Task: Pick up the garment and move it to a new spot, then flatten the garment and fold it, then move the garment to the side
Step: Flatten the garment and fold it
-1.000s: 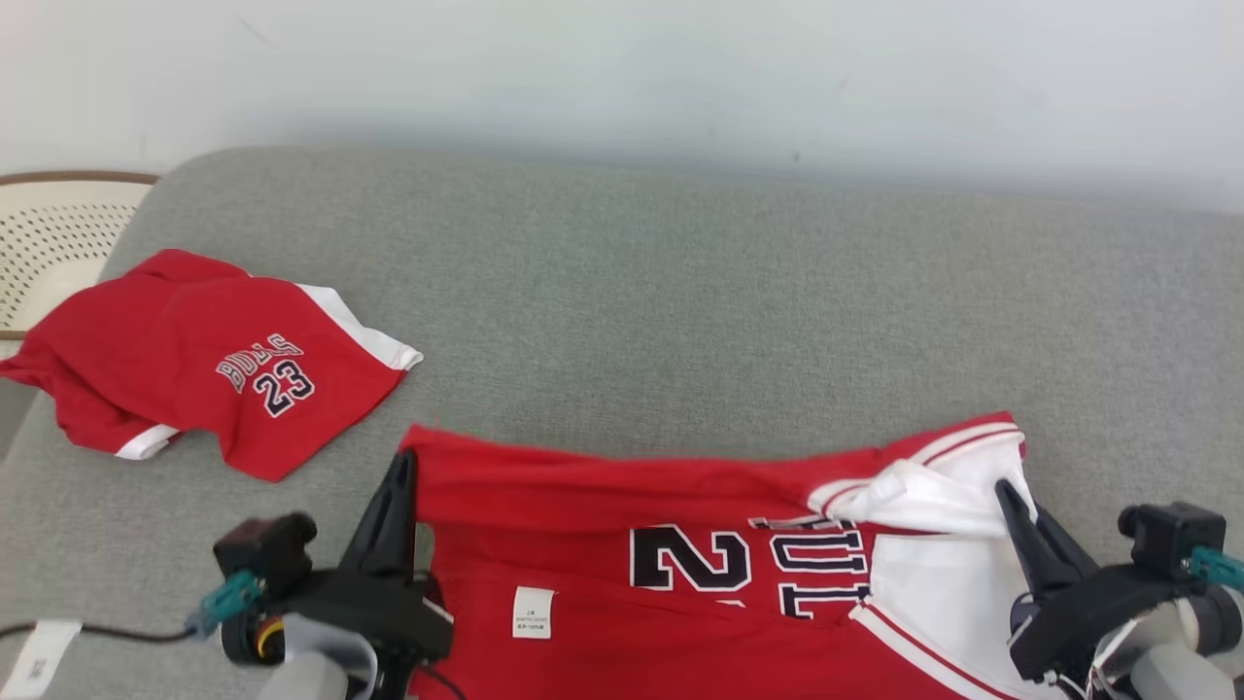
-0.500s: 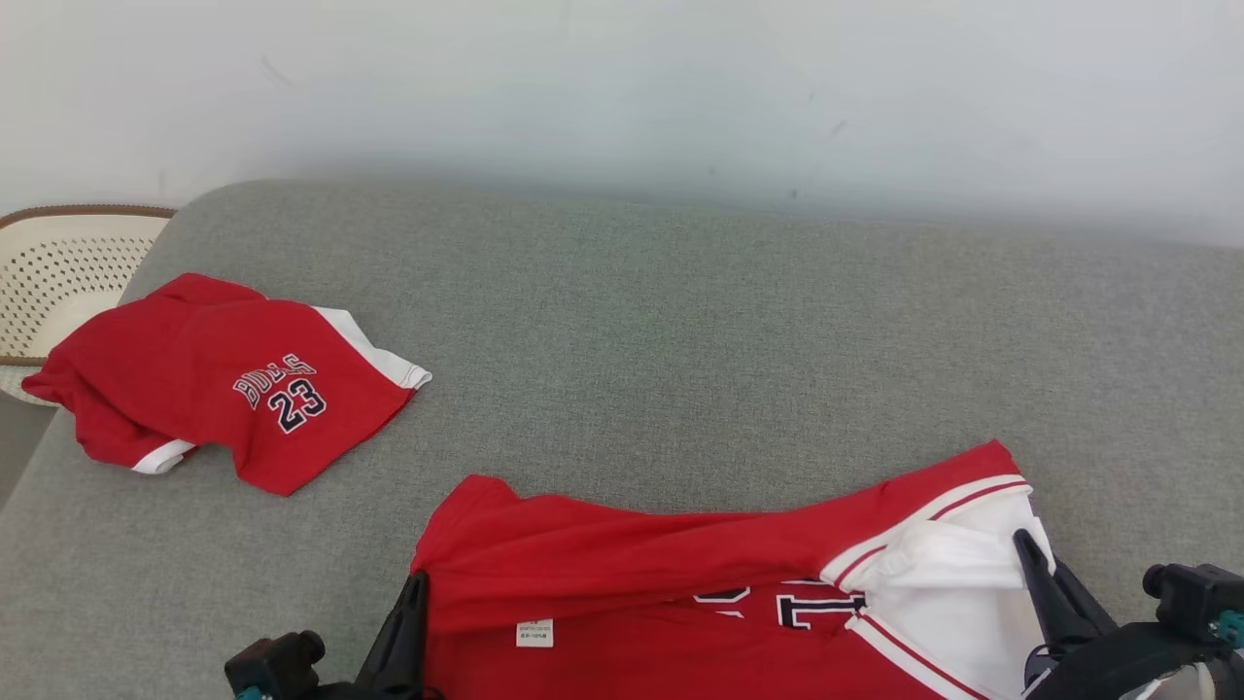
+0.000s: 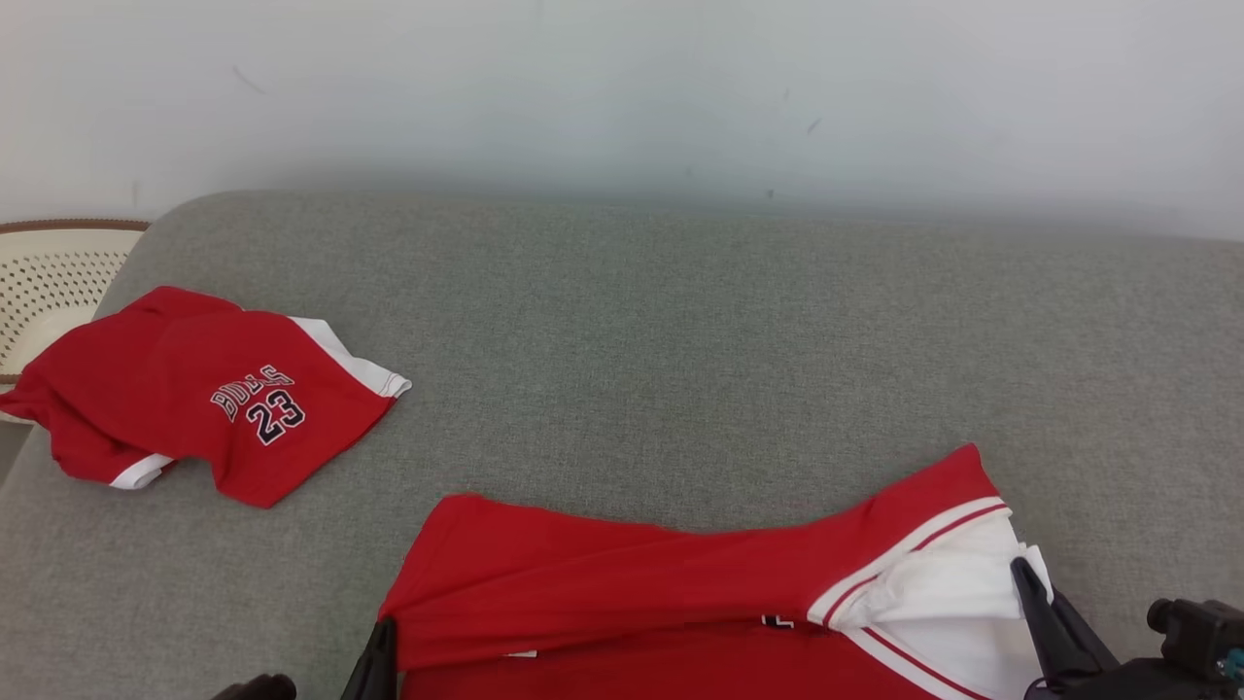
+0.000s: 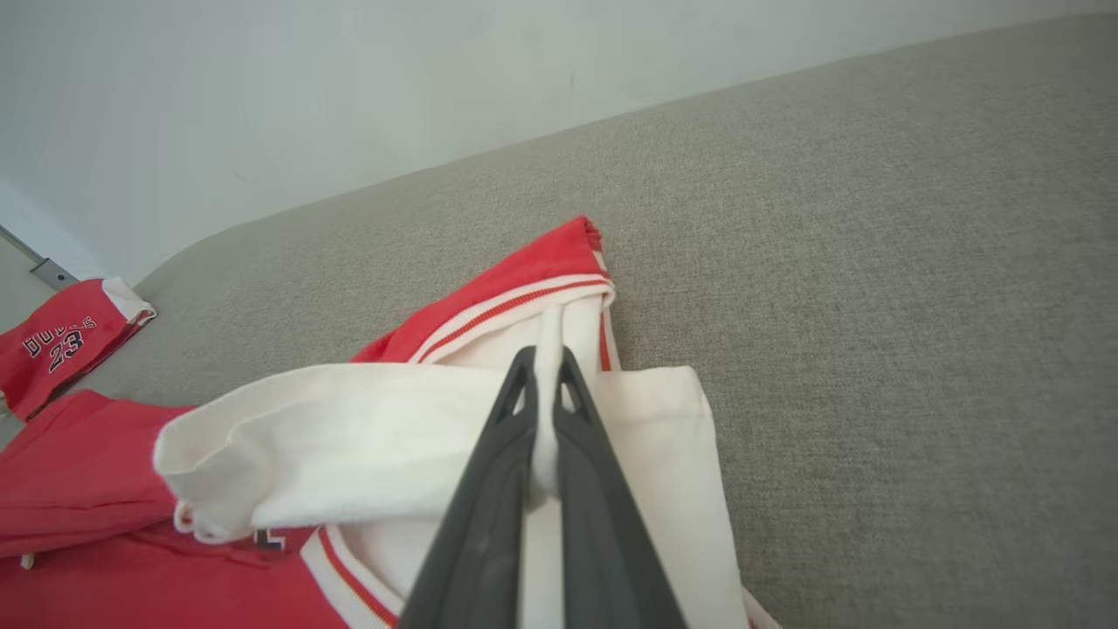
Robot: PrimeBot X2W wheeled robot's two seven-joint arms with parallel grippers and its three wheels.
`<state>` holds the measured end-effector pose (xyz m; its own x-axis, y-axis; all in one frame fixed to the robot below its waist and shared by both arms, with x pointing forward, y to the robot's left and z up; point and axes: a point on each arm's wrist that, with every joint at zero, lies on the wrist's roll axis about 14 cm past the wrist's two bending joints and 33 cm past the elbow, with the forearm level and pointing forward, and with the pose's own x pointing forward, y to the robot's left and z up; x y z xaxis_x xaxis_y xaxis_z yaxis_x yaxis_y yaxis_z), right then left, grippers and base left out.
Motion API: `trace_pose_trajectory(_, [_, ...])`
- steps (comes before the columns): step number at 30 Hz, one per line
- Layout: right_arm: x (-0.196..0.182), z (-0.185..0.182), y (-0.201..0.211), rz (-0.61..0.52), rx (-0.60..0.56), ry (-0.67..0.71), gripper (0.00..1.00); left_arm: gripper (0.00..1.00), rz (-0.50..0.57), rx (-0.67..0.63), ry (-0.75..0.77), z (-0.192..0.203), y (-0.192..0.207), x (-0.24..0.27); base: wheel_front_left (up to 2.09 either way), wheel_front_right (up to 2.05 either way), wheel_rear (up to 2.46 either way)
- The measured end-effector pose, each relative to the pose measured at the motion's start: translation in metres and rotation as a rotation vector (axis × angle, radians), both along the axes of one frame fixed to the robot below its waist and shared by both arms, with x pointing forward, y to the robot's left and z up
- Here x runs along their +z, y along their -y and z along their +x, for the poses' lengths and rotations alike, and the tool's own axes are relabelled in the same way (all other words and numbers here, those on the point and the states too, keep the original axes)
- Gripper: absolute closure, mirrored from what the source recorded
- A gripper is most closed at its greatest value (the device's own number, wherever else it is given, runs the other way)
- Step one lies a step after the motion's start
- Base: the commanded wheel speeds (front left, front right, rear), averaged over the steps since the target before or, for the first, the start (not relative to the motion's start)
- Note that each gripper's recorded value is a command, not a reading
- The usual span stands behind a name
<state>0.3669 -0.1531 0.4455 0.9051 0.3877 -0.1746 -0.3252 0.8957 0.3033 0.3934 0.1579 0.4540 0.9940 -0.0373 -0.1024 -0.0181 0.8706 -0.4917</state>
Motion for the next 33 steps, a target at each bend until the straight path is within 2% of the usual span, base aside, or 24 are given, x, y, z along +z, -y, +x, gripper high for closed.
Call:
trace_pose_trajectory(4, [-0.003,-0.005,0.004,-0.003,-0.010,-0.009,1.00,1.00,0.004,-0.005,-0.022,-0.003,0.001,-0.007,0.00,0.00,0.00])
trace_pose_trajectory(5, [-0.004,-0.006,0.005,-0.005,-0.014,-0.011,1.00,0.82,0.013,-0.012,-0.029,-0.004,0.003,-0.009,0.00,0.00,0.00])
trace_pose_trajectory(6, [-0.006,-0.007,0.007,-0.008,-0.018,-0.019,0.87,0.44,0.019,-0.015,-0.033,-0.004,0.003,-0.011,0.00,0.00,0.00])
trace_pose_trajectory(7, [-0.009,-0.008,0.009,-0.013,-0.024,-0.028,0.13,0.00,0.023,-0.017,-0.039,-0.004,0.004,-0.013,0.00,0.00,0.00])
trace_pose_trajectory(8, [-0.011,-0.008,0.010,-0.015,-0.028,-0.033,0.00,0.00,0.034,-0.018,-0.045,-0.004,0.004,-0.014,0.00,0.00,0.00])
trace_pose_trajectory(13, [-0.009,-0.004,0.020,-0.037,-0.054,-0.020,0.00,0.00,0.115,0.012,-0.060,-0.004,-0.006,-0.018,0.00,0.00,0.00])
trace_pose_trajectory(17, [0.008,0.006,0.028,-0.064,-0.081,0.054,0.00,0.00,0.164,0.050,-0.074,-0.012,-0.017,-0.021,0.00,0.00,0.00])
trace_pose_trajectory(22, [0.010,0.001,0.010,-0.085,-0.029,0.078,0.00,0.00,0.180,0.061,-0.063,-0.017,-0.020,-0.018,0.00,0.00,0.00])
trace_pose_trajectory(28, [-0.005,-0.015,-0.012,-0.118,0.050,0.047,0.00,0.00,0.186,0.067,-0.045,-0.022,-0.020,-0.013,0.00,0.00,0.00])
trace_pose_trajectory(33, [-0.018,-0.025,-0.012,-0.125,0.043,0.009,0.00,0.00,0.185,0.066,-0.040,-0.025,-0.019,-0.011,0.00,0.00,0.00])
